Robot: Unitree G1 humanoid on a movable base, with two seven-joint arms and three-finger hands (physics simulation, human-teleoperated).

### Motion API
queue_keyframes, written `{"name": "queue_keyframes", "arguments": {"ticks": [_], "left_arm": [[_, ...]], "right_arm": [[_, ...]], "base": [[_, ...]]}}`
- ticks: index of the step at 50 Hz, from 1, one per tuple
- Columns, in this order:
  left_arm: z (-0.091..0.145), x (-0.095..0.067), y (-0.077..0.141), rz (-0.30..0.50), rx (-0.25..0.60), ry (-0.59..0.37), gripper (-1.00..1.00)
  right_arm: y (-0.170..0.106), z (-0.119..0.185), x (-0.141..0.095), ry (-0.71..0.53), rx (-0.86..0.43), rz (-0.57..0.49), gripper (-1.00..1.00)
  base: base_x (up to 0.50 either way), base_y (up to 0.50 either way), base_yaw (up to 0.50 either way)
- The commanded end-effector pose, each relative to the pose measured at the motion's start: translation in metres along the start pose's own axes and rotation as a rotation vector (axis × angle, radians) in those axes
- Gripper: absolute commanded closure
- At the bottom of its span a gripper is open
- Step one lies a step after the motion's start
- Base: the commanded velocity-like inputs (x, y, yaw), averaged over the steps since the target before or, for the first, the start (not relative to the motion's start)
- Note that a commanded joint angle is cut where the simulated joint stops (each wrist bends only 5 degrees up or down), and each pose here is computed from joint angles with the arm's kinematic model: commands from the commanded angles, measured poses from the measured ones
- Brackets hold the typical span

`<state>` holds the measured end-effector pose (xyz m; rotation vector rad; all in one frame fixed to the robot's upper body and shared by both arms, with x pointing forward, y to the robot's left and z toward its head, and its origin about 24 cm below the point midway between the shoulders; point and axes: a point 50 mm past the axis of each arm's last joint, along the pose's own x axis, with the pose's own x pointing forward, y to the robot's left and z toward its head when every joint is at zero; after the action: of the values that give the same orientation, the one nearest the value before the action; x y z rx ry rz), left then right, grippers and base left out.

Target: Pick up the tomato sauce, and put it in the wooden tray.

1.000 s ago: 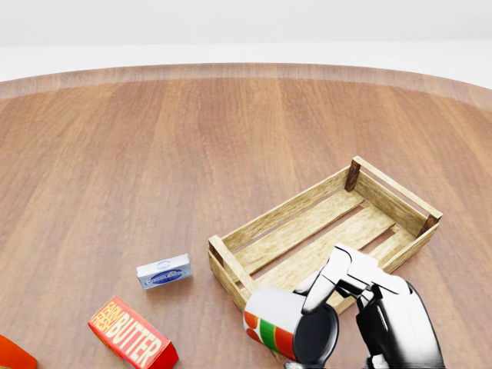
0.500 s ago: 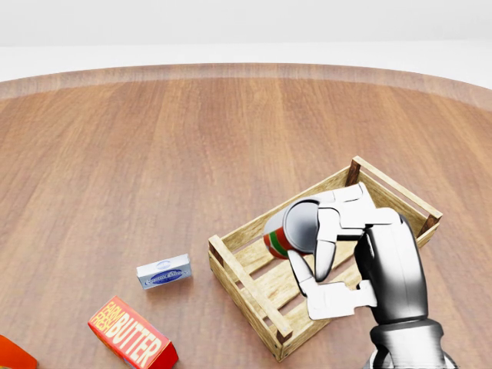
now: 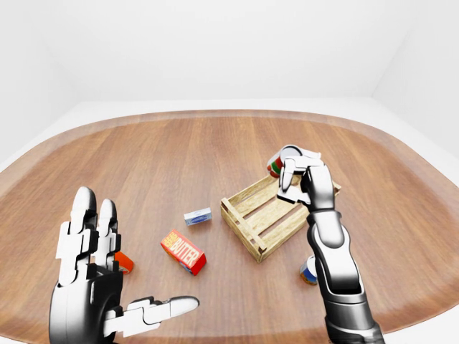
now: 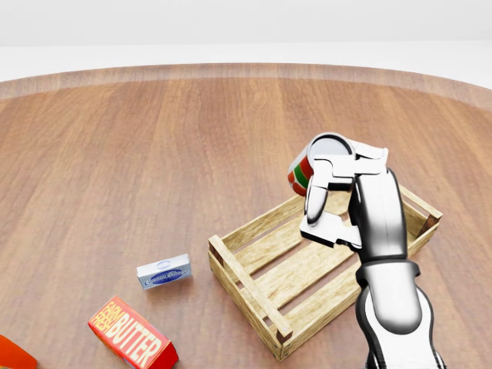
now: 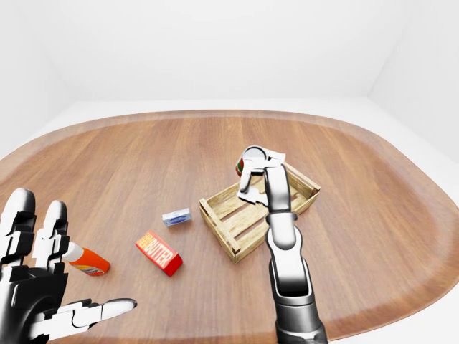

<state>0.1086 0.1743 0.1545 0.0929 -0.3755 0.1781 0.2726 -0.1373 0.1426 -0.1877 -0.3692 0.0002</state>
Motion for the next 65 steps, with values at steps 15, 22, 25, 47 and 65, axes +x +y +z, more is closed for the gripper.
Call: {"name": "queue_keyframes", "arguments": {"ticks": [15, 22, 25, 47, 65], "left_arm": [[0.000, 0.000, 0.000, 0.000, -0.001, -0.001, -1.00], [-0.001, 0.000, 0.001, 0.001, -0.002, 0.000, -1.00], [-0.001, 0.000, 0.001, 0.001, -0.003, 0.001, -1.00], [-0.001, 0.000, 0.002, 0.004, -0.004, 0.001, -1.00], [0.000, -0.001, 0.003, 0.006, -0.003, 0.000, -1.00]], "right_arm": [[0.016, -0.061, 0.051, 0.257, -0.098, -0.040, 1.00], [0.018, -0.072, 0.063, 0.287, -0.115, -0.053, 1.00], [0.018, -0.078, 0.066, 0.299, -0.123, -0.057, 1.00], [0.010, -0.114, 0.072, 0.508, -0.190, -0.102, 1.00], [0.003, -0.132, 0.060, 0.627, -0.226, -0.125, 1.00]], "base": [[0.00, 0.00, 0.00], [0.00, 0.00, 0.00], [0.00, 0.00, 0.00], [0.00, 0.00, 0.00], [0.00, 0.00, 0.00]]}}
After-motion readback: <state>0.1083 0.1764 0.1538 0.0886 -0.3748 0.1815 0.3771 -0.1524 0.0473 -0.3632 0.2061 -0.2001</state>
